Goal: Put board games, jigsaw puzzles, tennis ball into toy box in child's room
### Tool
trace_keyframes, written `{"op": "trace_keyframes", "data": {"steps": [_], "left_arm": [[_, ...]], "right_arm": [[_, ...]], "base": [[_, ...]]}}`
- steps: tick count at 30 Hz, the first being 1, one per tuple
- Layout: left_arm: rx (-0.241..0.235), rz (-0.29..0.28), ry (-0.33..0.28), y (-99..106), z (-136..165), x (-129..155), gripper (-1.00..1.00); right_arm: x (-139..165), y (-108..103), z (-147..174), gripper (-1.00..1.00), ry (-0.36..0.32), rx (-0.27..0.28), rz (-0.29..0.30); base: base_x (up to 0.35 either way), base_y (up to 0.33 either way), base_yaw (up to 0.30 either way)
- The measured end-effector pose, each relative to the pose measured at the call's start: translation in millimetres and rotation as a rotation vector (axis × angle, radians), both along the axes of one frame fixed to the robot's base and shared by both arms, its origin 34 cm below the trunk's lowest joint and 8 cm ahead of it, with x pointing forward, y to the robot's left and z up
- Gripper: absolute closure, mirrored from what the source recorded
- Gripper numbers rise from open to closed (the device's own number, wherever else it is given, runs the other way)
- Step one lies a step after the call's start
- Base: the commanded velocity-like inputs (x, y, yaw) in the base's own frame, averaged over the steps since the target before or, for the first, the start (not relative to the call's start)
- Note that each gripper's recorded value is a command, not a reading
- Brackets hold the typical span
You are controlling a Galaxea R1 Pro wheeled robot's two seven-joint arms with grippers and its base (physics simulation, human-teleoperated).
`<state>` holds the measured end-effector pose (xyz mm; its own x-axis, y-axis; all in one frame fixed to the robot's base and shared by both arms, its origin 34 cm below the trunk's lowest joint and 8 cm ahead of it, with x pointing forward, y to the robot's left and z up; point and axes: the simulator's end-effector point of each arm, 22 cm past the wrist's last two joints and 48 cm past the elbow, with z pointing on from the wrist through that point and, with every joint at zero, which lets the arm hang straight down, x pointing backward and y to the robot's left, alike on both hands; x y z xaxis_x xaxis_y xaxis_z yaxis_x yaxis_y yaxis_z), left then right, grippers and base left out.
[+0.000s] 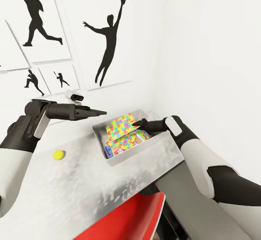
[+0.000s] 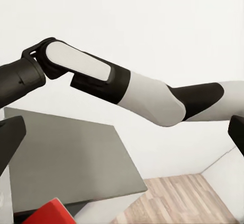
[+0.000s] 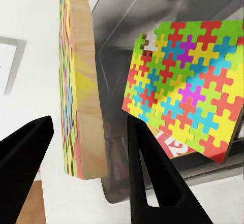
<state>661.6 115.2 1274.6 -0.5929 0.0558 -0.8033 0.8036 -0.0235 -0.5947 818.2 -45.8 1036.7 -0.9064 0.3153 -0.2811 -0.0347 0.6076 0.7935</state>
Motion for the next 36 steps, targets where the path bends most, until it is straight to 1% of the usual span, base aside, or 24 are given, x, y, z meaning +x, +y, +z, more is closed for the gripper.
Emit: {"op": "trace_keyframes", "data": {"steps": [19,31,36], "left_arm": [[0.006,0.010,0.032,3,-18,10,-1.00],[0.006,0.011,0.033,4,-19,11,-1.00],[0.006,0.012,0.033,4,-19,11,-1.00]], "right_arm": [[3,-6,-22,1.00,0.029,-0.006,-0.009],[5,-5,-19,1.00,0.021,-0.005,-0.010],[8,-4,-10,1.00,-0.003,-0.002,-0.008]], "base": [[0.000,0.000,0.000],[0.000,0.000,0.000],[0.000,0.000,0.000]]}}
